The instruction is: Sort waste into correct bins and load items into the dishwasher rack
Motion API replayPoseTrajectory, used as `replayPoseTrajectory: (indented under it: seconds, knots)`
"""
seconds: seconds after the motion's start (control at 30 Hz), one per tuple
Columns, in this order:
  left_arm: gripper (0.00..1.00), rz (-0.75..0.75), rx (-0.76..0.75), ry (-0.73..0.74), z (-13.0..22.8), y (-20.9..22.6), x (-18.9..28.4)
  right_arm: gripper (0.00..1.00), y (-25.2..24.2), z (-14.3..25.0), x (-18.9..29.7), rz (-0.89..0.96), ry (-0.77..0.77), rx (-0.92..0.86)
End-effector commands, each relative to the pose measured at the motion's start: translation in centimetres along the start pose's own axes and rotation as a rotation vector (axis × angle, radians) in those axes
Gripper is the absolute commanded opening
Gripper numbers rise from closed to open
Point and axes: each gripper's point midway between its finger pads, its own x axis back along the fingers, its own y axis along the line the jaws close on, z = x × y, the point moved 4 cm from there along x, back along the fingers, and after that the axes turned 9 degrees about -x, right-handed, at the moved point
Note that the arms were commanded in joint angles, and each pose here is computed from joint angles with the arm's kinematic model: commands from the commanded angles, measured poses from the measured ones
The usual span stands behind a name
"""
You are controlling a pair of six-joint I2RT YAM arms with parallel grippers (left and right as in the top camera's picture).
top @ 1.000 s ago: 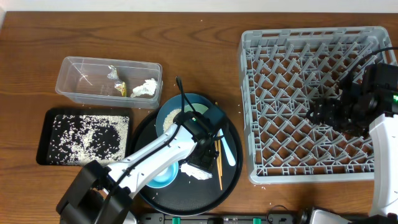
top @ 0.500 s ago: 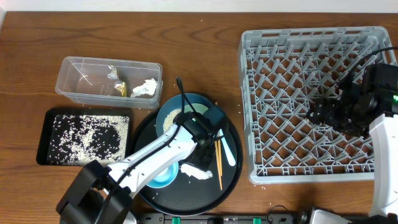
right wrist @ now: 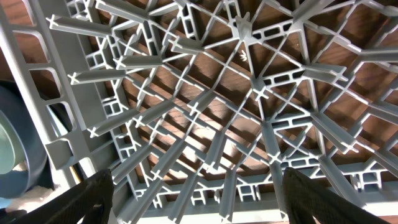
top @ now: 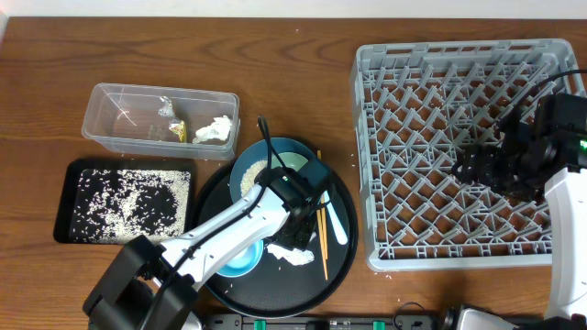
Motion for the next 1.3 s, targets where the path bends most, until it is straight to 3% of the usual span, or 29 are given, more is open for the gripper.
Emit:
replayPoseTrajectory:
  seconds: [0.0,0.2,0.5,1.0,1.27]
  knots:
    - [0.06,-0.016,0.001,0.011,0.1,0.2,-0.3,0.82,0.2,-0.1,0.2,0.003,-0.007,0.021]
    - [0.06,-0.021,-0.002,-0.035,-0.3,0.1,2.0,0.82,0.2,-0.1,0.2,0.003,-0.008,0.021]
    - [0.06,-0.056,0.04,-0.163,-0.8,2.9,9.4,0.82,0.2,-0.1,0.2,0.003,-0.008,0.021]
    - [0.06,-0.176,0.547,-0.666,-5.9,20.7,17.8,0.82,0.2,-0.1,0.2,0.003,-0.007,0.021]
    - [0.08,-0.202,0.645,-0.667,-6.7,25.2,16.2,0.82,0.2,-0.1,0.2,0.003,-0.007,0.021]
